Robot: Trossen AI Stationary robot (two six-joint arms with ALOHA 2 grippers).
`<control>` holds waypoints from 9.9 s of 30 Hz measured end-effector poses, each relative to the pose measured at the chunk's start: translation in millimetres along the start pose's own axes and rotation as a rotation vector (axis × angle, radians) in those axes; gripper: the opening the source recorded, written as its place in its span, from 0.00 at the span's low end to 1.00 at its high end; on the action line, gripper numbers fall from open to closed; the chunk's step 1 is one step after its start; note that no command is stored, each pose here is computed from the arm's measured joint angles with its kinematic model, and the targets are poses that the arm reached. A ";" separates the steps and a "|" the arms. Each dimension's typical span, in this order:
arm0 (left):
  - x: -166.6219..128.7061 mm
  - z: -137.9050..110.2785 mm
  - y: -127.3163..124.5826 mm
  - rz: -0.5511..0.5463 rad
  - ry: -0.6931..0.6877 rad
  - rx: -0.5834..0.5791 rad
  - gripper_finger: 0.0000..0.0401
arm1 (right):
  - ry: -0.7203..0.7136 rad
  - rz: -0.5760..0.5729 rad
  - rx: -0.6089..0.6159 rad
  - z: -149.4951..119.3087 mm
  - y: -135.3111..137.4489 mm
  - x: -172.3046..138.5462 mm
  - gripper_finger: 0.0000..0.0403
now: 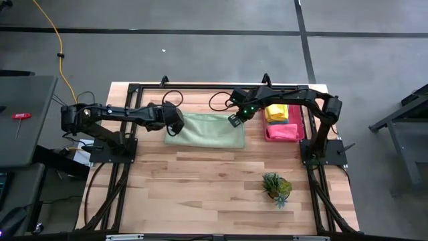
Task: Fold microfiber towels
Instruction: Fold the light green microfiber cloth
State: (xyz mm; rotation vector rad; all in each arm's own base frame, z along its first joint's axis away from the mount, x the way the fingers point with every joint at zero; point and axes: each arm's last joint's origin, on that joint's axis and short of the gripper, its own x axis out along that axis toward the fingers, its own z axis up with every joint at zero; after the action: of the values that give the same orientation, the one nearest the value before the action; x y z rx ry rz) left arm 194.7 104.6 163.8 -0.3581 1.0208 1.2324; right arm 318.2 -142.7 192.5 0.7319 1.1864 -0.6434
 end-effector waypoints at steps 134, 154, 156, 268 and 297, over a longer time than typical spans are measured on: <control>-5.1 -43.5 -35.3 -0.329 0.307 1.192 0.03 | -0.311 0.316 -0.790 -113.6 23.0 -34.6 0.52; -4.7 -42.6 -34.9 -0.305 0.306 1.145 0.00 | -0.221 0.092 -0.953 -122.8 39.3 17.8 0.52; -4.7 -42.7 -34.9 -0.305 0.306 1.142 0.00 | -0.226 0.080 -0.984 -123.1 39.6 17.8 0.52; -5.3 -43.8 -35.8 -0.353 0.328 1.113 0.00 | -0.076 0.061 -0.993 -133.7 39.6 45.7 0.33; -11.2 -47.2 -44.4 -0.397 0.414 1.043 0.00 | -0.058 -0.031 -0.949 -152.0 47.2 43.3 0.00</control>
State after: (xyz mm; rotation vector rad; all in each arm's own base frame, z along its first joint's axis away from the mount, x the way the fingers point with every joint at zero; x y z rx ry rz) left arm 213.6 48.6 134.9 0.0241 1.6991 0.1644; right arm 277.6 3.3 127.3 -0.1080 1.2757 -0.0720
